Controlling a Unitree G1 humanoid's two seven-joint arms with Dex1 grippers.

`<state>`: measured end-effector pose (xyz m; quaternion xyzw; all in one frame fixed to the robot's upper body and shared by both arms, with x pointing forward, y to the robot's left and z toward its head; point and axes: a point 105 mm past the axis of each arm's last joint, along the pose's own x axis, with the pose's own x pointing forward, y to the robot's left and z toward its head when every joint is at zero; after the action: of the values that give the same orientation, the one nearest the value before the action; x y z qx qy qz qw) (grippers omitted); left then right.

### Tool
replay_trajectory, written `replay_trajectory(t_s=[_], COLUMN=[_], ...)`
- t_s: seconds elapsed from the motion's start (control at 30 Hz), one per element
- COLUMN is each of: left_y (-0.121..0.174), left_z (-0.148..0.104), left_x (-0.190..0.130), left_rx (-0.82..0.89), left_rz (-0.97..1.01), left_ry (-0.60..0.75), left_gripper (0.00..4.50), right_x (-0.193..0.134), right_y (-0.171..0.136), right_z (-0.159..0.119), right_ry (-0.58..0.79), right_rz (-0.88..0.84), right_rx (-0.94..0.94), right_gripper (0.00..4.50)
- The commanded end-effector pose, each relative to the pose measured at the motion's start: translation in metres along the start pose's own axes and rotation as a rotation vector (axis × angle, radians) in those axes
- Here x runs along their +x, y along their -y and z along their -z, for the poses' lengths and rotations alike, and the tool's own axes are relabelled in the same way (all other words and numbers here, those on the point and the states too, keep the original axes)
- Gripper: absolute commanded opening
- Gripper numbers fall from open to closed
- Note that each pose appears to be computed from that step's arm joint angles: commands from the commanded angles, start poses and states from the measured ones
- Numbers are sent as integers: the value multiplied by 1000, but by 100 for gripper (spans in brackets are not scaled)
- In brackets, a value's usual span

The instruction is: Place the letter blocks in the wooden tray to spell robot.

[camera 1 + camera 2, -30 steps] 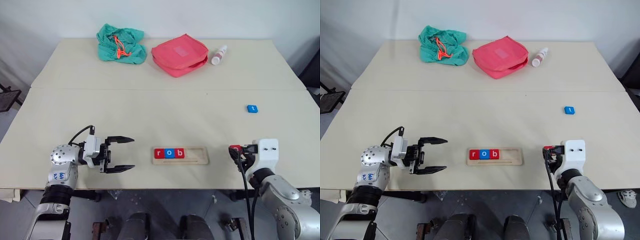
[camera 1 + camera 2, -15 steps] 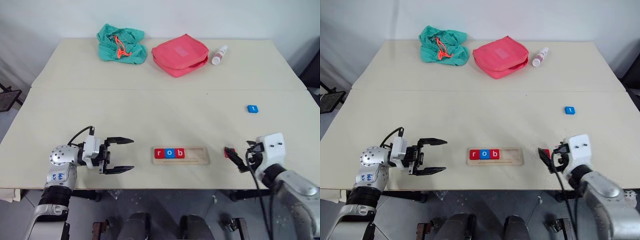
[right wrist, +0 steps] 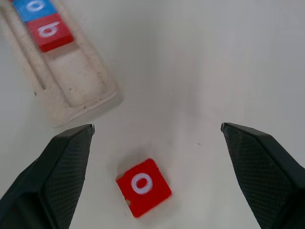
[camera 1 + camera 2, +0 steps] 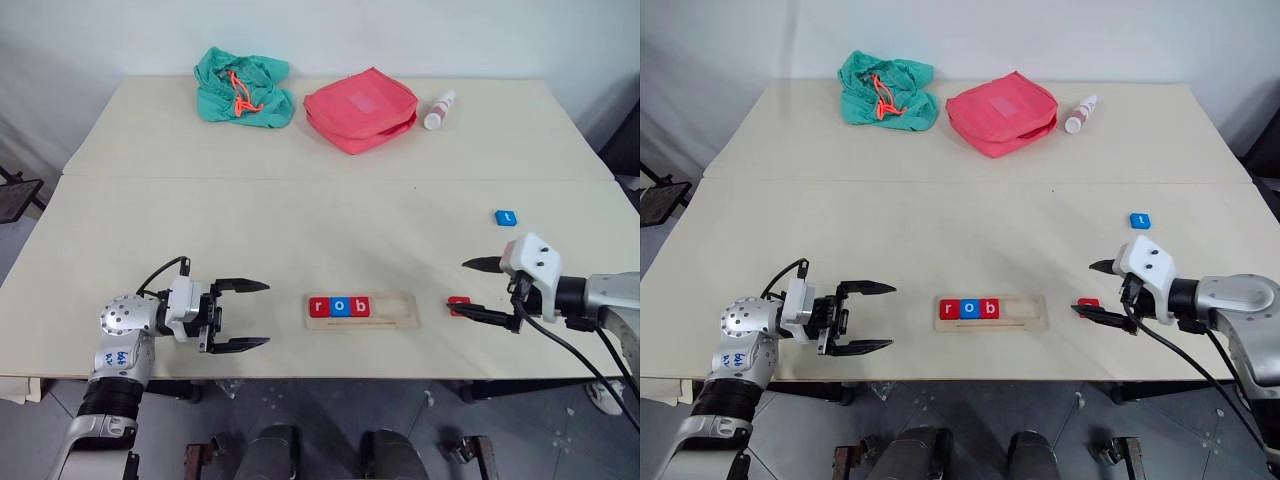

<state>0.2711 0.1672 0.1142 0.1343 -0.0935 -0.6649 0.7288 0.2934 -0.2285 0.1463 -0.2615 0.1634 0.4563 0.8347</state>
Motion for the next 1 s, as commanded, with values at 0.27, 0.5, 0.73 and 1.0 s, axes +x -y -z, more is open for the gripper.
replay_trajectory(t_s=[0.27,0.5,0.73,1.0], left_y=[9,13,13,8], left_z=[-11,-12,-11,-10], left_x=[-12,-13,-12,-10], left_rx=[27,25,22,25], left_rz=[-38,-56,-63,-63], left_ry=[-9,-13,-13,-8], left_gripper=[450,450,450,450], right_x=[-1,5,6,8], right_y=[8,13,13,14], right_z=[16,29,26,-17], right_ry=[-147,-202,-187,-68], right_rz=[-121,-125,-129,-96], right_rx=[-171,-194,-175,-162], right_gripper=[446,446,228,145])
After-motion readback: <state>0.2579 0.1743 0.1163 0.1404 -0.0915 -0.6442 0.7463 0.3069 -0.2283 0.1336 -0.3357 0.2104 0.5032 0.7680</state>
